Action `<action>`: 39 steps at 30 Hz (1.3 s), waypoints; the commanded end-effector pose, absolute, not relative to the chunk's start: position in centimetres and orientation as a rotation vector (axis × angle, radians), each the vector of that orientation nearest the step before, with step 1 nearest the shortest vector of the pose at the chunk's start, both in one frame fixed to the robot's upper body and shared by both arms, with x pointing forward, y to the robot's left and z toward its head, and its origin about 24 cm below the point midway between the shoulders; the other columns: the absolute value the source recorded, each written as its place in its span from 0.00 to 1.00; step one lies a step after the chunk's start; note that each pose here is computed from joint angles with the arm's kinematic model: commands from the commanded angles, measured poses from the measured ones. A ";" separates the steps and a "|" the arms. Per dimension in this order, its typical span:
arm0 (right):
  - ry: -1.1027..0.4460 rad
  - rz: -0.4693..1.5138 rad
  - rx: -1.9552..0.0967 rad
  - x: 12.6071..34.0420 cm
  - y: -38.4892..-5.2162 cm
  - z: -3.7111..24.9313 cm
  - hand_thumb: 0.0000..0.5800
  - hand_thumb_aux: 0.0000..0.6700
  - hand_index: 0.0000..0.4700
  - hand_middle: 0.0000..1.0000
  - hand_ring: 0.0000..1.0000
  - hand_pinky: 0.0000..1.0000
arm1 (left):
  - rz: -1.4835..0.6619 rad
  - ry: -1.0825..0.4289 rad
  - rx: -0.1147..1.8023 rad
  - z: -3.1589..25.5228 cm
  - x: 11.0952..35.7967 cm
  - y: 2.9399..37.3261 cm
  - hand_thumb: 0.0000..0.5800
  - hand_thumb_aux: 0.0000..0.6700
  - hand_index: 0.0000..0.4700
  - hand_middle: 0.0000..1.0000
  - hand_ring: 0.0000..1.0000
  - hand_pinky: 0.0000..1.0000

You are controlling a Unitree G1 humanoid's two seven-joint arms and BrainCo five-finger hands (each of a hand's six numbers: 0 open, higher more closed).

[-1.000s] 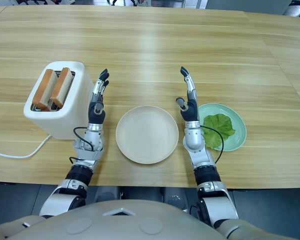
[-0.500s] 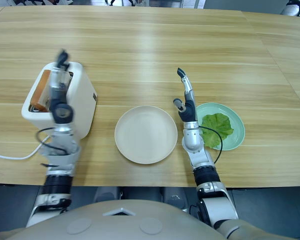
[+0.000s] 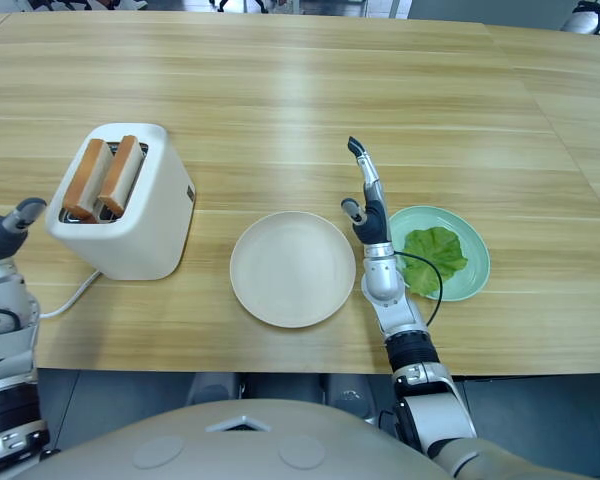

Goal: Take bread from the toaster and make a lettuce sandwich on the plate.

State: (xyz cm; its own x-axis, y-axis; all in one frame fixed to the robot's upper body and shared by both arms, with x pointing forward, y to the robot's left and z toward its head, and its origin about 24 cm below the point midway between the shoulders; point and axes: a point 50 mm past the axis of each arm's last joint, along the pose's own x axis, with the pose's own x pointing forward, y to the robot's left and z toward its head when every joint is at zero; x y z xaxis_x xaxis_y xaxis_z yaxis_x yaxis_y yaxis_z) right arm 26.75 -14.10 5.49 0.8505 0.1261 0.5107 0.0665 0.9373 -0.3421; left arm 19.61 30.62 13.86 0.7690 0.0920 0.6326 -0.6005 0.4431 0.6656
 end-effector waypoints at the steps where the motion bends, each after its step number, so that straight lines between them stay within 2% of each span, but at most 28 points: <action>1: -0.534 0.040 -0.373 26.9 -14.3 5.2 0.00 0.00 0.00 0.00 0.00 0.00 | 0.485 -0.418 1.138 12.0 19.8 32.1 0.00 0.00 0.00 0.00 0.00 0.00; 10: -0.531 0.036 -0.380 27.0 -14.5 5.2 0.00 0.00 0.00 0.00 0.00 0.00 | 0.422 -0.261 1.257 10.2 20.7 32.8 0.00 0.00 0.00 0.00 0.00 0.00; 22: -0.526 0.045 -0.384 27.0 -14.3 4.9 0.00 0.00 0.00 0.00 0.00 0.00 | 0.257 -0.157 1.291 8.8 21.7 31.8 0.00 0.00 0.00 0.00 0.00 0.00; 29: -0.525 0.042 -0.381 27.1 -14.2 4.9 0.00 0.00 0.00 0.00 0.00 0.00 | 0.211 -0.135 1.305 9.0 21.7 31.6 0.00 0.00 0.00 0.00 0.00 0.00; 30: -0.524 0.041 -0.381 27.0 -14.3 4.9 0.00 0.00 0.00 0.00 0.00 0.00 | 0.217 -0.138 1.307 9.2 21.6 31.7 0.15 0.08 0.08 0.00 0.00 0.00; 31: -0.524 0.041 -0.380 27.0 -14.2 4.9 0.00 0.00 0.00 0.00 0.00 0.00 | 0.223 -0.143 1.310 9.5 21.6 31.7 0.15 0.08 0.08 0.00 0.00 0.00; 32: -0.523 0.040 -0.379 27.0 -14.2 4.8 0.00 0.00 0.00 0.00 0.00 0.00 | 0.229 -0.149 1.312 9.8 21.5 31.8 0.44 0.25 0.25 0.00 0.00 0.00; 33: -0.523 0.040 -0.378 27.0 -14.2 4.8 0.00 0.00 0.00 0.00 0.00 0.00 | 0.233 -0.155 1.314 10.0 21.5 31.8 0.62 0.38 0.37 0.00 0.00 0.00; 34: -0.523 0.041 -0.377 27.0 -14.2 4.8 0.00 0.00 0.00 0.00 0.00 0.00 | 0.236 -0.158 1.319 10.2 21.5 31.8 0.62 0.38 0.37 0.00 0.00 0.00; 35: -0.523 0.041 -0.376 27.0 -14.2 4.8 0.00 0.00 0.00 0.00 0.00 0.00 | 0.237 -0.158 1.325 10.4 21.5 31.8 0.83 0.59 0.58 0.00 0.00 0.00; 38: -0.523 0.038 -0.373 26.9 -14.1 4.8 0.00 0.00 0.00 0.00 0.00 0.00 | 0.229 -0.156 1.344 10.7 21.7 31.8 0.87 0.64 0.63 0.00 0.00 0.00; 39: -0.523 0.038 -0.373 26.9 -14.1 4.8 0.00 0.00 0.00 0.00 0.00 0.00 | 0.226 -0.158 1.349 10.9 21.8 31.8 0.92 0.72 0.70 0.00 0.00 0.00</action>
State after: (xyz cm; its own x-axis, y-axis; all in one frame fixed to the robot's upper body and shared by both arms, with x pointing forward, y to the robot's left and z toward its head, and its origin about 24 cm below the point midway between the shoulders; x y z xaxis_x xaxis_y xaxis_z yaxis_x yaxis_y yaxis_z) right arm 26.96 -14.24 5.08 0.8610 0.1241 0.4933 0.0658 0.9344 -0.3500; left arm 21.85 31.52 11.46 0.9541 0.0534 0.2948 -0.2992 0.2179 0.9290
